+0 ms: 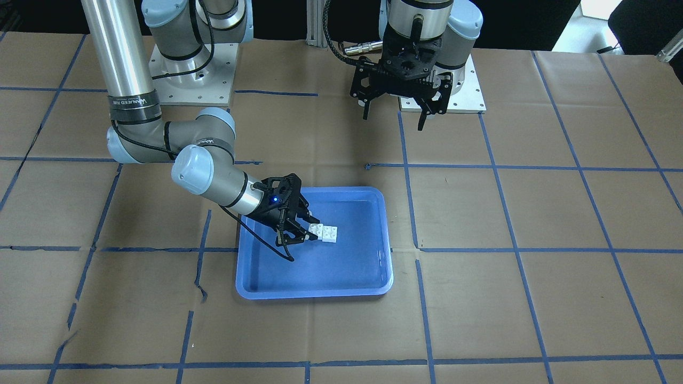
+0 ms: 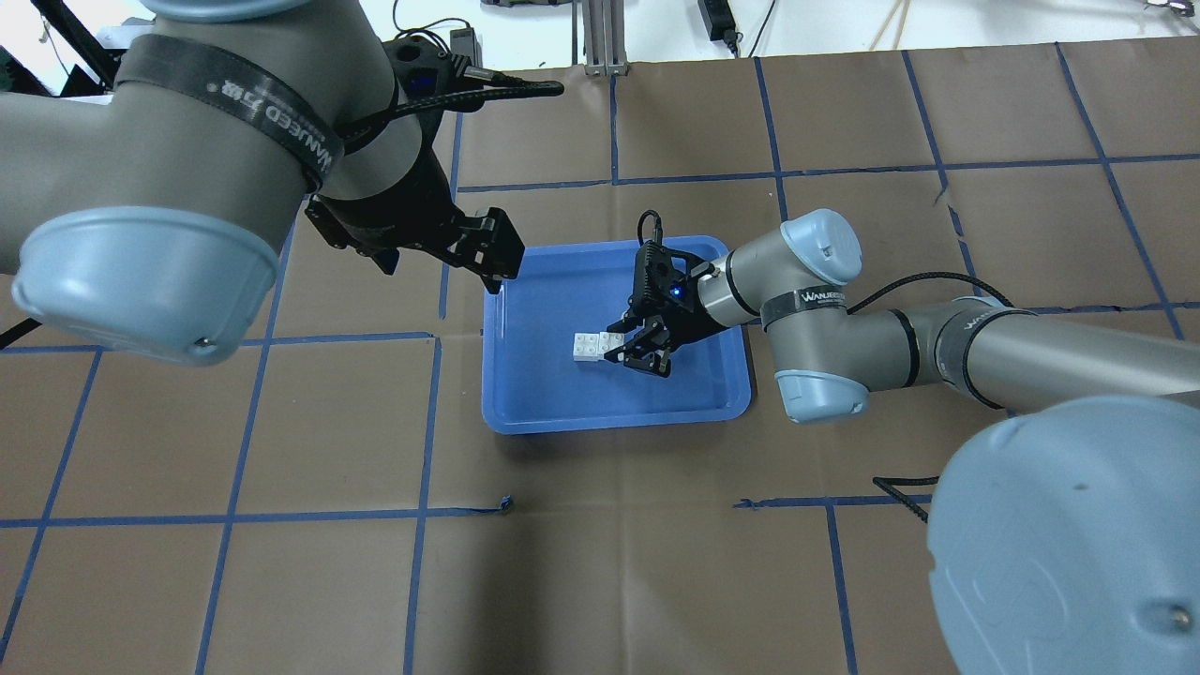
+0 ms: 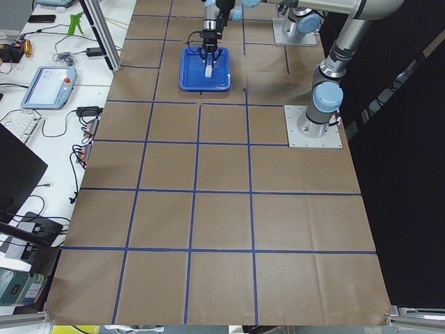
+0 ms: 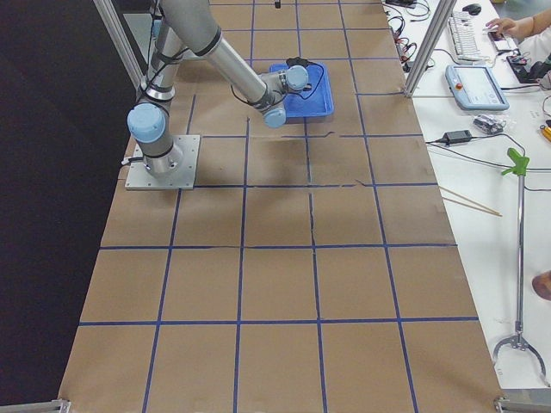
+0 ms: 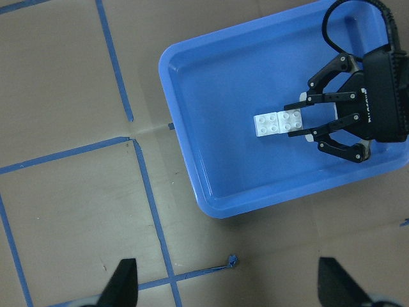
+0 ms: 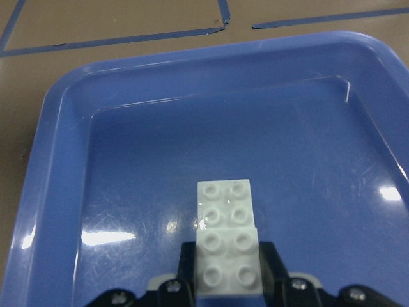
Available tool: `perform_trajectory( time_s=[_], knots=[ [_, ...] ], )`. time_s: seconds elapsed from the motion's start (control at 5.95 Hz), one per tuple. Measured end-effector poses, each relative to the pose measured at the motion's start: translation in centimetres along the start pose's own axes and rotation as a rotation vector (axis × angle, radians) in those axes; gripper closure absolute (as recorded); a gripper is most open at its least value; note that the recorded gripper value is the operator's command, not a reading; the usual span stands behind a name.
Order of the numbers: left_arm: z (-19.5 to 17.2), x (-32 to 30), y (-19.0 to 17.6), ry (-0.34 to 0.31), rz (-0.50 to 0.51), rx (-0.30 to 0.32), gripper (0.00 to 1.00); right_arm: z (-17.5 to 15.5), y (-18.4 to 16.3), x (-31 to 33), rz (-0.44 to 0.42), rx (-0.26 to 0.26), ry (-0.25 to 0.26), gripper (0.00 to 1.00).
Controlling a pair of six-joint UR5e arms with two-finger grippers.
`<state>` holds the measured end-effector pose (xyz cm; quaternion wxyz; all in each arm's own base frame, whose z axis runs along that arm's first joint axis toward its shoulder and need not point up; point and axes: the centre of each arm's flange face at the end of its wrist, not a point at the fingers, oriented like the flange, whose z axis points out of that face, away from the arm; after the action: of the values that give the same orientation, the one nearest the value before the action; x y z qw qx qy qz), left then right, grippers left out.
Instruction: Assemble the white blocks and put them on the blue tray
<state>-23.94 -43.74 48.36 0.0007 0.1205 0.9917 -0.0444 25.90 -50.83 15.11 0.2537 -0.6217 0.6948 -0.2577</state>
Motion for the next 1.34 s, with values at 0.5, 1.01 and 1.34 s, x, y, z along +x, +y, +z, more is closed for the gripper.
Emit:
perform_trajectory(
  time_s=[0.5,1.01,1.34],
  knots=[
    [-0.03,0.00,0.00,0.000,0.000,0.001,0.01,0.11,0.08,-0.06,0.007,0.000,-0.004,0.80],
    [-0.03,-0.04,-0.01,0.000,-0.001,0.001,0.01,0.16,0.14,-0.09,0.010,-0.002,-0.006,0.80],
    [-0.03,-0.05,-0.01,0.000,-0.001,0.001,0.01,0.16,0.15,-0.09,0.009,-0.003,-0.006,0.80]
  ],
)
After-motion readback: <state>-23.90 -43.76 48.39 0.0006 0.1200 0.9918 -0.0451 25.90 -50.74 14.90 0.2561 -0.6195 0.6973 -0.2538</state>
